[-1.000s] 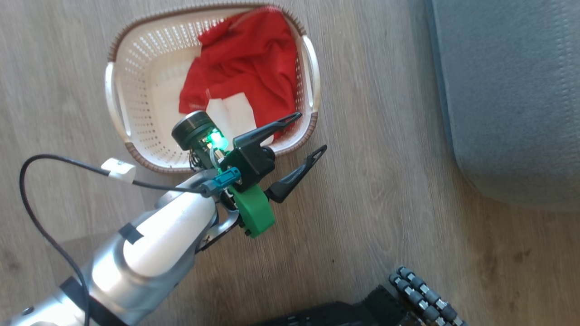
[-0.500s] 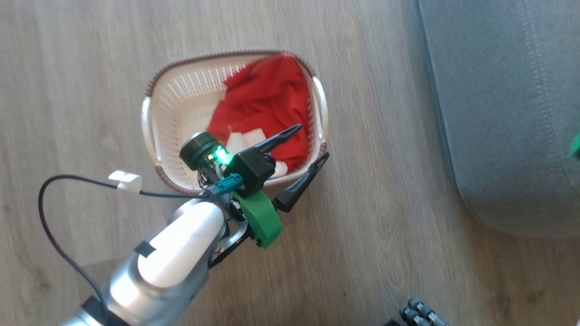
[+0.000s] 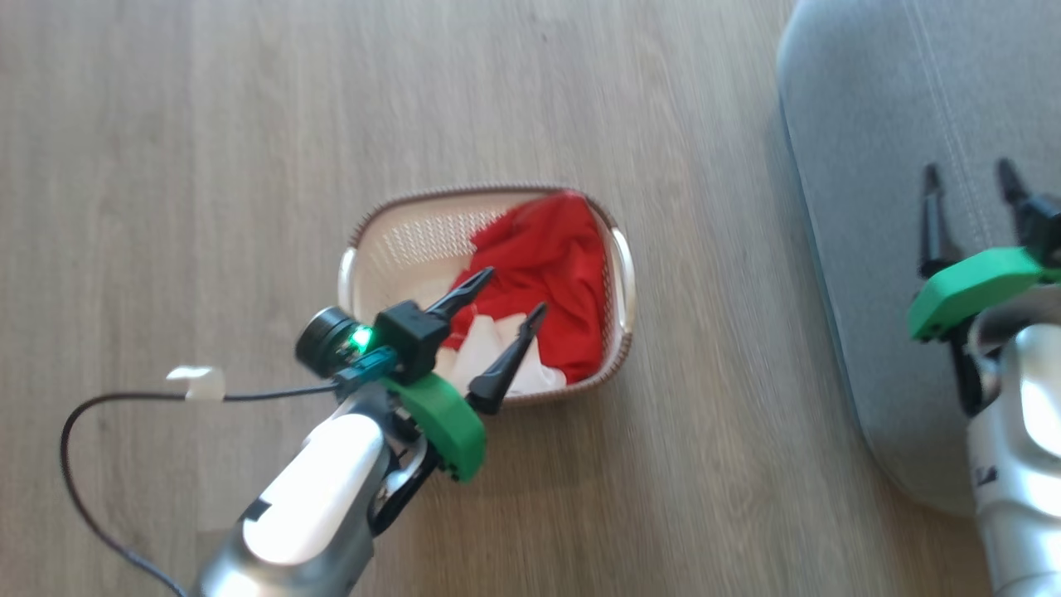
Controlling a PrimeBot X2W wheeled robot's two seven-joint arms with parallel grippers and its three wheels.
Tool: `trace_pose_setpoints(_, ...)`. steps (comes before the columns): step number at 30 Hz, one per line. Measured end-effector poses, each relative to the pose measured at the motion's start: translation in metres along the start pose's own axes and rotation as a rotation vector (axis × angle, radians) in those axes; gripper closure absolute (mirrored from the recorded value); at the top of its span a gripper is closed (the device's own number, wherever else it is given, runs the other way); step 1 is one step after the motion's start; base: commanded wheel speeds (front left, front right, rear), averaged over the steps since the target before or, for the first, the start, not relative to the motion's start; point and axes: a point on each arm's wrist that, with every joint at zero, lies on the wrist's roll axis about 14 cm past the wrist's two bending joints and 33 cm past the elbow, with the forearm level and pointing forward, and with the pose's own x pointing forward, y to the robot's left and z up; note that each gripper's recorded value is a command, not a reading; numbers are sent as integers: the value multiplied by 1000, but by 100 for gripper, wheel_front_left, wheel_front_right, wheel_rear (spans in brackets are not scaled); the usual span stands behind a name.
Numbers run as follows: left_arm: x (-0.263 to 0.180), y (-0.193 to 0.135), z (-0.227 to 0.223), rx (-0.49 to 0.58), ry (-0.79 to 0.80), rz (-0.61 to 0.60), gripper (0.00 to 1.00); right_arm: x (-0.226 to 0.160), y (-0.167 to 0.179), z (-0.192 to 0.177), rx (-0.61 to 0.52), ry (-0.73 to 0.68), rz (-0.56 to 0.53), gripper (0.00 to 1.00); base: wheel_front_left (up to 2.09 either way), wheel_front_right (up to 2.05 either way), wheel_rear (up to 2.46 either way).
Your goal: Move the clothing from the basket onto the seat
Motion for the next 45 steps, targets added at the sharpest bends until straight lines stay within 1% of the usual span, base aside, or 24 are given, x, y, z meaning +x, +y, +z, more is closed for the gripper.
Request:
trace_pose_setpoints(6,-28,29,14,-1,-33,152,0,-14,42,27,65,-90,106,0,0,0,0)
trace_pose_setpoints(11,-57,60,22,6,-56,299,0,-28,76,41,106,-136,202,0,0,0,0)
trace_pose_setpoints(19,-103,100,33,19,-96,513,0,-49,105,64,152,-209,286,0,0,0,0)
trace_pose_setpoints(25,-136,116,35,6,-127,644,0,-71,115,62,190,-212,314,0,0,0,0)
trace_pose_setpoints(31,-157,123,46,22,-170,713,0,-83,117,64,226,-221,310,0,0,0,0)
trace_pose_setpoints(39,-179,117,43,34,-178,752,0,-100,109,44,242,-176,282,0,0,0,0)
trace_pose_setpoints(45,-186,112,39,39,-168,753,0,-103,105,43,259,-176,263,0,0,0,0)
